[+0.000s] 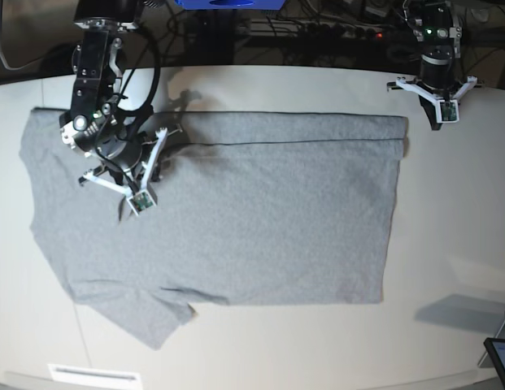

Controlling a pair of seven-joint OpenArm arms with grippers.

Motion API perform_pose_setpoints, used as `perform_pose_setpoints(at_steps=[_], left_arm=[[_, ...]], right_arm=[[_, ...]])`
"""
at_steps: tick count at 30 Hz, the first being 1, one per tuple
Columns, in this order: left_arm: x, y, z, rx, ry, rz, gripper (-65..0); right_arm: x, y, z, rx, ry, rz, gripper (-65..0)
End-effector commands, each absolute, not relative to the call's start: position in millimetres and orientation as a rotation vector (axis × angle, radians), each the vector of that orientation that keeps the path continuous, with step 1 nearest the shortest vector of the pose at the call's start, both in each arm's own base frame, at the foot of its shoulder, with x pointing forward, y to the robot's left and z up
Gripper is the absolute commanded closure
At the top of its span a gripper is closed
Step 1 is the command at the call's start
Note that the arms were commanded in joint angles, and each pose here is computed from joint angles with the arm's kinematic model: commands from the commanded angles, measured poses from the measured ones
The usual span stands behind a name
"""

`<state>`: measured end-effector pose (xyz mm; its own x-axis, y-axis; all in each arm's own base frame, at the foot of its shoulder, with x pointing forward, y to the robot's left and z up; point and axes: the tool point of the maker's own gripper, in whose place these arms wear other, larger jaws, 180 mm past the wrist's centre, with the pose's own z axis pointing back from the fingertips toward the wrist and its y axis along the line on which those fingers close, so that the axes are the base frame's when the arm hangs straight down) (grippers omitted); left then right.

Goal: Fold the T-shirt properly

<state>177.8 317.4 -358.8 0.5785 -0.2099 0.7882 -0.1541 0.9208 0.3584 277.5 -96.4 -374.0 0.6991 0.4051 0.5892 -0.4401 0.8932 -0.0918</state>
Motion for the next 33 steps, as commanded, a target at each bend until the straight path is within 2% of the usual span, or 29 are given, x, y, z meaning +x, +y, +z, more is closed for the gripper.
perform_pose_setpoints(at_steps=[1,10,12,16,18,22,25,33], left_arm=[[181,319,-350,0.426,-0.995,-0.047,0.0],[174,319,-353,0.424,-0.975,-0.050,0.0],[174,320,-353,0.427,-0.975,-0.052,0.0],[174,320,-353,0.427,-0.975,-0.052,0.0],[175,319,-353,0.425,-0.976,-0.052,0.0],[181,310,-345,0.413,-1.006,-0.064,0.0],[190,292,-334,0.381,-1.053,-0.073,0.0],[223,192,-337,0.138,-1.126,-0.200,0.0]], right_arm=[[289,-95,-364,0.057,-0.686,0.474,0.0],[293,-91,-390,0.093,-0.617,0.469,-1.0],[293,-91,-390,0.094,-0.616,0.469,-6.7],[298,-101,-377,0.057,-0.652,0.482,-25.7],[304,-104,-362,0.034,-0.707,0.490,-30.2],[311,-126,-333,-0.048,-0.796,0.514,-30.5],[296,-153,-337,-0.101,-0.759,0.490,-30.5],[251,-234,-352,-0.201,-0.735,0.278,-30.3]])
